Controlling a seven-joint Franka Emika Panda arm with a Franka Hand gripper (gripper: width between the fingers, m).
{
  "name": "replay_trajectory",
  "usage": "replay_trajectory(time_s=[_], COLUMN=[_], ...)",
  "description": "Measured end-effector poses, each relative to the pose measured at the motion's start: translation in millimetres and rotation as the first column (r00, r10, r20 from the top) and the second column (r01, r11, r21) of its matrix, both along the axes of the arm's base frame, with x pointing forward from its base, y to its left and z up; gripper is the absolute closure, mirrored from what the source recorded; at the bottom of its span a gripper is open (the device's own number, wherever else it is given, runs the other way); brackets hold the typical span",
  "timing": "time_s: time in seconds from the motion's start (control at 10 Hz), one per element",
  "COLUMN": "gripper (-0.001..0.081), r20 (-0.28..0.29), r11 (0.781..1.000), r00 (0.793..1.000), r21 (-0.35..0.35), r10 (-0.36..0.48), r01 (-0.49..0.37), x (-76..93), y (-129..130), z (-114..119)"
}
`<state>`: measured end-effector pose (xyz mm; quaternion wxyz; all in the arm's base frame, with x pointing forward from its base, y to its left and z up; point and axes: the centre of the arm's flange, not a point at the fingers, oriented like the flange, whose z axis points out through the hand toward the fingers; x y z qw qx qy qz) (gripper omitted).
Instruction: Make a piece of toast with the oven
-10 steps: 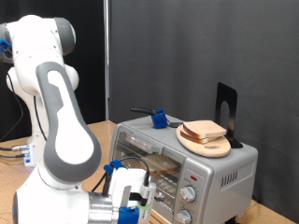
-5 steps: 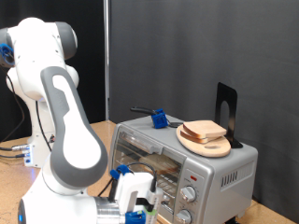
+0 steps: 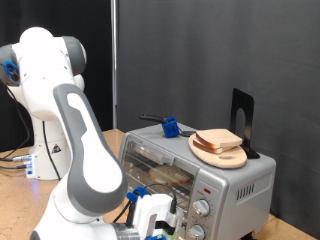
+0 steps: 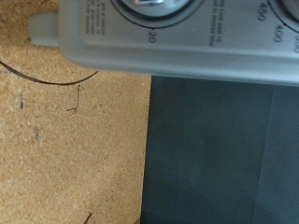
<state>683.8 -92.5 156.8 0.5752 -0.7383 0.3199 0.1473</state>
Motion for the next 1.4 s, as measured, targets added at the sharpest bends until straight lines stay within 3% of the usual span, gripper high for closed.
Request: replay_trajectory(time_s=[0.6,1.0,1.4], gripper=[0.0006,0.0006,0.0032], r20=[0.057,0.060,0.065], r11=[1.000,1.000,1.000], r00=[0.998,0.998,0.998], r21=[0.015,0.009,0.024], r10=[0.017,0.018,-0.001], r01=[-0.018,-0.018,-0.001], x=[1.3,-3.5,-5.6], y=[31.3,52.9,56.3], z=[-10.9,-21.5,-24.7])
